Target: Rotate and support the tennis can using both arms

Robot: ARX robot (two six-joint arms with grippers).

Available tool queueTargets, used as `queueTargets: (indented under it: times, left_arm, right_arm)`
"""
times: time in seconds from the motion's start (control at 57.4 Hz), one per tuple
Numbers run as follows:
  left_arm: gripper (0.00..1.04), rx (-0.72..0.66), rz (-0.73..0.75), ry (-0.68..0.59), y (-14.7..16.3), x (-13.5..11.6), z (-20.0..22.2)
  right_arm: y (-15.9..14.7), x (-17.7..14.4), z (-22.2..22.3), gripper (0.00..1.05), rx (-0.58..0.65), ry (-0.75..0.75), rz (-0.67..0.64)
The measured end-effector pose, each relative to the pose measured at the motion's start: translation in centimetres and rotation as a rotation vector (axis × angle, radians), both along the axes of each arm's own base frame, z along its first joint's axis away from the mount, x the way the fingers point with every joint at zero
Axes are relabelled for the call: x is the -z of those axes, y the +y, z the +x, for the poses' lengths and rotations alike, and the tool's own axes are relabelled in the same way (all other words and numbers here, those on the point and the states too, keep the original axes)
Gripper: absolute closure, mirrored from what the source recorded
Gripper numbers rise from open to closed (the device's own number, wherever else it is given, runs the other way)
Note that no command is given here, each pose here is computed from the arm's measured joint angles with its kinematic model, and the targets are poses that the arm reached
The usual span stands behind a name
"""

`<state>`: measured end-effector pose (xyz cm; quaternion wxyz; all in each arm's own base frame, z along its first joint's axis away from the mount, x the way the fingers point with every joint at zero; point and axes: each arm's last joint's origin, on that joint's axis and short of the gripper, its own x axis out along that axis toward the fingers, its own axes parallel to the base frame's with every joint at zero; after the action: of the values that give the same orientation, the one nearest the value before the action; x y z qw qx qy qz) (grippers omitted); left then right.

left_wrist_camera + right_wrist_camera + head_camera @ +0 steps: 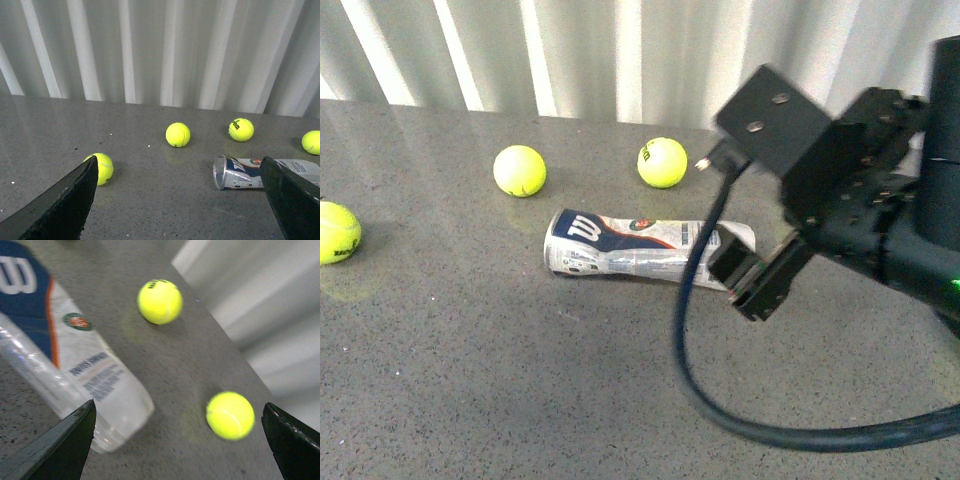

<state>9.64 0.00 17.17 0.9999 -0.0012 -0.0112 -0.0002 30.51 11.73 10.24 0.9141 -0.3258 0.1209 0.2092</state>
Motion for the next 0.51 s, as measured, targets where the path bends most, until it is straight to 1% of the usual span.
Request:
queueTargets:
  times: [0.052,0.105,0.174,0.209,0.244,0.331,0.366,0.436,0.505]
  left_arm:
    - [0.07,0.000,0.000,0.000,0.0,0.0,0.0]
    - [0.07,0.000,0.000,0.000,0.0,0.0,0.0]
    - [0.07,0.000,0.000,0.000,0.0,0.0,0.0]
    - [0.07,0.000,0.000,0.000,0.0,0.0,0.0]
    - [0.07,0.000,0.000,0.000,0.0,0.0,0.0]
    - [0.07,0.000,0.000,0.000,0.0,0.0,0.0]
    - [0.07,0.000,0.000,0.000,0.0,0.0,0.0]
    - [0.07,0.000,0.000,0.000,0.0,0.0,0.0]
    - [0.07,0.000,0.000,0.000,0.0,0.0,0.0]
  right_arm:
    - [-2.1,-1.2,-0.4,0.07,0.108,-0.002,0.082]
    - [-5.2,-3.2,-0.7,0.07,0.290,-0.021,0.194]
    - [-8.5,-5.5,-1.3,0.07,0.489,-0.053,0.308]
    - [-10.2,-6.8,-1.8,0.07,0.584,-0.084,0.352]
    - [-11.3,-7.8,-2.2,0.07,0.646,-0.113,0.389]
    - [-13.7,-10.9,-3.9,0.07,0.768,-0.214,0.484]
    - [-14.1,-12.2,-4.8,0.07,0.791,-0.270,0.508]
    - [-14.3,-15.3,-7.2,0.07,0.801,-0.418,0.559]
    - [-13.6,-18.0,-10.2,0.07,0.779,-0.573,0.590]
